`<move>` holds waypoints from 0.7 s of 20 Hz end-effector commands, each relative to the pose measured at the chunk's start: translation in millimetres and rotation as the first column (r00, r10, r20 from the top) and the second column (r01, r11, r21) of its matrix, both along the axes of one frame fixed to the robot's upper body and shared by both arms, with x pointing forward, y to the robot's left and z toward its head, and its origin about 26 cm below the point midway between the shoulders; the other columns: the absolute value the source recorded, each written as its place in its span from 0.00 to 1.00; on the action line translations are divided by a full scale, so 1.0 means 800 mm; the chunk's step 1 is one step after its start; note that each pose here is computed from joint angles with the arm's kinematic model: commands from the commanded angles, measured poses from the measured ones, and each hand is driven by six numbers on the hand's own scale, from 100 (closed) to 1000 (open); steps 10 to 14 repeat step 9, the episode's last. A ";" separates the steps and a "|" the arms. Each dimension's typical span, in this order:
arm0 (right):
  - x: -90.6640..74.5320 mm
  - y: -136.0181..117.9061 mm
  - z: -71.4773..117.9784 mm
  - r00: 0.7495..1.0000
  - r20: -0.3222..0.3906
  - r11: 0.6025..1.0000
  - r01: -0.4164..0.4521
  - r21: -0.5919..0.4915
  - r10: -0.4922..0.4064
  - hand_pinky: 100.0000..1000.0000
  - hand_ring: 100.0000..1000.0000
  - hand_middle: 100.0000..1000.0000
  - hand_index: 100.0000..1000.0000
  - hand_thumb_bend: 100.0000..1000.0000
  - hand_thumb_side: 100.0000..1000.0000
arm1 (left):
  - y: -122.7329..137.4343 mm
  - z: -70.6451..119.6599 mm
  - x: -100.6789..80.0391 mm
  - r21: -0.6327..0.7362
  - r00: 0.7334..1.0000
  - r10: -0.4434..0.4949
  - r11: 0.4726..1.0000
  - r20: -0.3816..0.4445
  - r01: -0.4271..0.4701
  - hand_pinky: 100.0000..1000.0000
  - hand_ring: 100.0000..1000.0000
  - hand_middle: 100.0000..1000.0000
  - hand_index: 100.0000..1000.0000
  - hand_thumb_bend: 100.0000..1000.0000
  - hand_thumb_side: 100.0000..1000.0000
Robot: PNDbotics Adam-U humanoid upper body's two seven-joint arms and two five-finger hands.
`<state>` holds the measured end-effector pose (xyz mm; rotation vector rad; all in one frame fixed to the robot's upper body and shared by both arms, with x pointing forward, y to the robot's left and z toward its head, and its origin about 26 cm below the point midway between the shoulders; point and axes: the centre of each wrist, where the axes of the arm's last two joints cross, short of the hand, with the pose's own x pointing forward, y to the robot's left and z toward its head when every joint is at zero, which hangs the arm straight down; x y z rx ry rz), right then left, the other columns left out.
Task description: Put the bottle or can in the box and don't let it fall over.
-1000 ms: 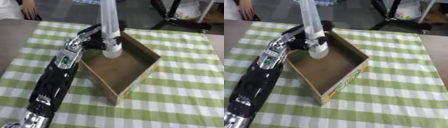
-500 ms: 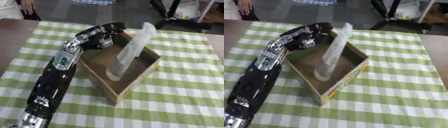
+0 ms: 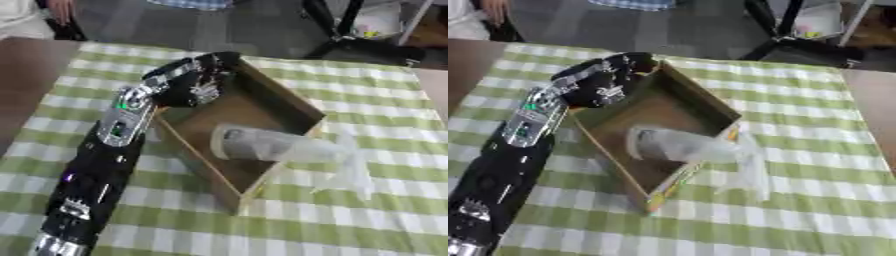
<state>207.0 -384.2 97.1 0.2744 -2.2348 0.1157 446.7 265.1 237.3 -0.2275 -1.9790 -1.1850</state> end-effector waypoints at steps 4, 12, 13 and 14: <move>-0.008 -0.014 0.014 0.999 0.017 0.998 0.037 -0.049 -0.036 0.91 1.00 1.00 1.00 0.00 0.56 | 0.083 0.046 -0.051 -0.075 0.990 0.043 0.997 0.136 -0.033 1.00 1.00 0.95 1.00 0.00 0.55; -0.012 -0.020 0.014 0.998 0.022 0.997 0.059 -0.054 -0.058 0.91 1.00 1.00 1.00 0.00 0.55 | 0.142 0.050 -0.102 -0.139 0.977 0.102 0.987 0.189 -0.077 1.00 1.00 0.97 1.00 0.00 0.60; -0.012 -0.020 0.014 0.998 0.022 0.997 0.059 -0.054 -0.058 0.91 1.00 1.00 1.00 0.00 0.55 | 0.142 0.050 -0.102 -0.139 0.977 0.102 0.987 0.189 -0.077 1.00 1.00 0.97 1.00 0.00 0.60; -0.012 -0.020 0.014 0.998 0.022 0.997 0.059 -0.054 -0.058 0.91 1.00 1.00 1.00 0.00 0.55 | 0.142 0.050 -0.102 -0.139 0.977 0.102 0.987 0.189 -0.077 1.00 1.00 0.97 1.00 0.00 0.60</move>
